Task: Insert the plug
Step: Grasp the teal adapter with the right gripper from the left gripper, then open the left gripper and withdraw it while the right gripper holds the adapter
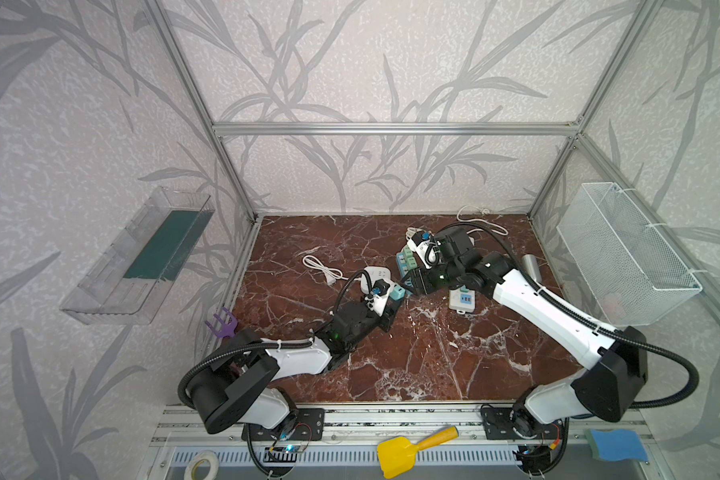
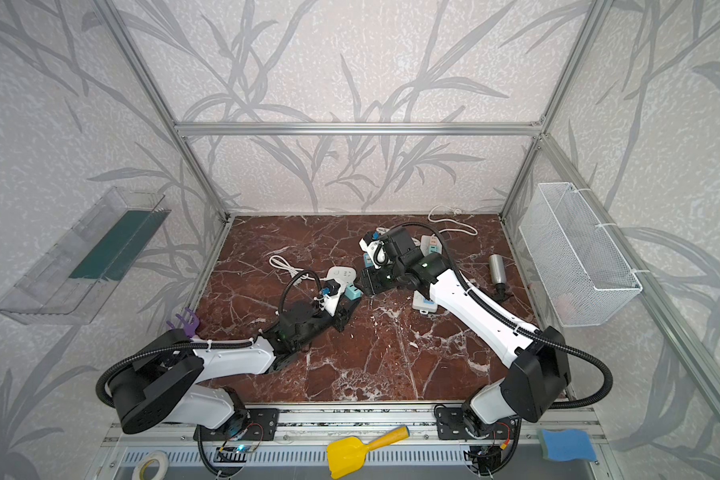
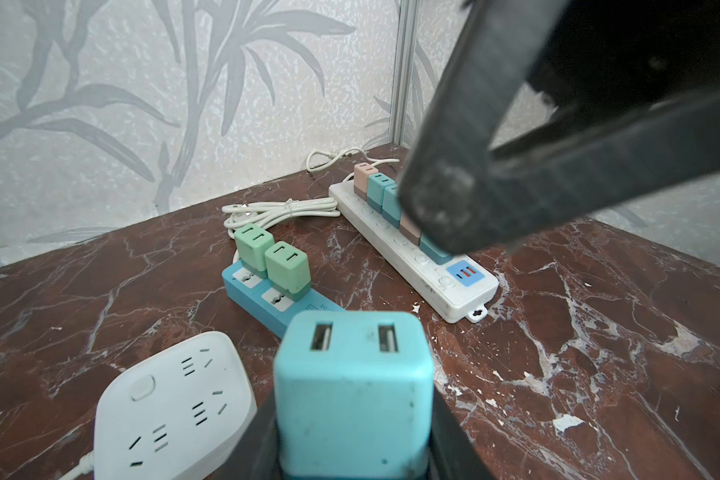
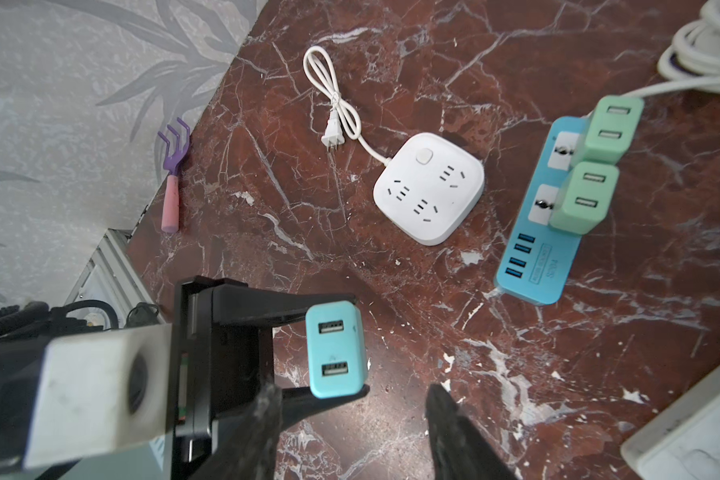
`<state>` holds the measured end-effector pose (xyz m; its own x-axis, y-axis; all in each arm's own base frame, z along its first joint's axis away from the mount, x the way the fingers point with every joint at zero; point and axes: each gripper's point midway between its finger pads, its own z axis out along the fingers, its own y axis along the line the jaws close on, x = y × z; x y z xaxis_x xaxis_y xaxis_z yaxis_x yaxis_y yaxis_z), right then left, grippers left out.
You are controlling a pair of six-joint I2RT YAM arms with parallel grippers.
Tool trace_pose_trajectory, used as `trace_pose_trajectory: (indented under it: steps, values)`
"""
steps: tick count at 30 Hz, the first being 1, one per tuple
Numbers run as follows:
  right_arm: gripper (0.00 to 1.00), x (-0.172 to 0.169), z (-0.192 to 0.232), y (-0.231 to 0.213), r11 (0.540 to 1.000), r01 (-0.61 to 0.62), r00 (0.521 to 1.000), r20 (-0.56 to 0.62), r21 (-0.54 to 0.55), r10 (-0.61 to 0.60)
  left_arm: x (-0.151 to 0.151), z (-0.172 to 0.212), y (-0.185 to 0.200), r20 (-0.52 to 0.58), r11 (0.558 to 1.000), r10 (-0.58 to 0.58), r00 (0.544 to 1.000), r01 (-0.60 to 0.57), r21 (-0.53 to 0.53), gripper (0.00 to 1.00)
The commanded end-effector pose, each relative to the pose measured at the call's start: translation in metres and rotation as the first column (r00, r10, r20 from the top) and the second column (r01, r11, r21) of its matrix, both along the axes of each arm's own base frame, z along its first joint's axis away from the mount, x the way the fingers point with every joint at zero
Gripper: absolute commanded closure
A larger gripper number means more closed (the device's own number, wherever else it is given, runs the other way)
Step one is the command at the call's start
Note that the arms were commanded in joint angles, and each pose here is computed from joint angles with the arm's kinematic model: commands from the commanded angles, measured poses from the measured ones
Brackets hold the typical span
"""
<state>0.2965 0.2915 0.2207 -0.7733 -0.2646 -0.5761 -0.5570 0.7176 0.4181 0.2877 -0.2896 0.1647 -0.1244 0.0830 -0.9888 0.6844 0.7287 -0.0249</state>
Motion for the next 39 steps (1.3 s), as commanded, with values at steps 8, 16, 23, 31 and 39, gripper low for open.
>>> trace_pose_trajectory:
  steps: [8, 16, 23, 31, 39]
  values:
    - [0.51, -0.012, -0.012, 0.016, 0.998, -0.052, 0.995, -0.081, 0.024, 0.054, -0.005, 0.021, -0.001, 0.075, 0.999, -0.025, 0.997, 0.026, -0.02, 0.69]
    - [0.63, -0.009, -0.023, 0.024, 0.998, -0.055, 0.992, -0.109, 0.033, 0.058, -0.006, 0.019, -0.003, 0.061, 0.999, -0.031, 0.998, 0.032, -0.012, 0.69]
    - [0.65, -0.008, -0.027, 0.031, 0.997, -0.077, 0.989, -0.121, 0.032, 0.08, -0.006, 0.018, -0.001, 0.054, 1.0, -0.027, 0.998, 0.028, -0.005, 0.69]
    - [0.79, -0.008, -0.028, 0.03, 0.995, -0.097, 0.989, -0.11, -0.007, 0.096, -0.007, 0.02, -0.002, 0.052, 0.999, -0.032, 0.998, 0.032, -0.008, 0.66]
    - [1.0, 0.003, -0.019, 0.02, 0.998, -0.043, 0.999, -0.025, -0.04, 0.043, 0.003, 0.021, 0.012, 0.036, 0.997, 0.07, 0.997, -0.069, -0.036, 0.29]
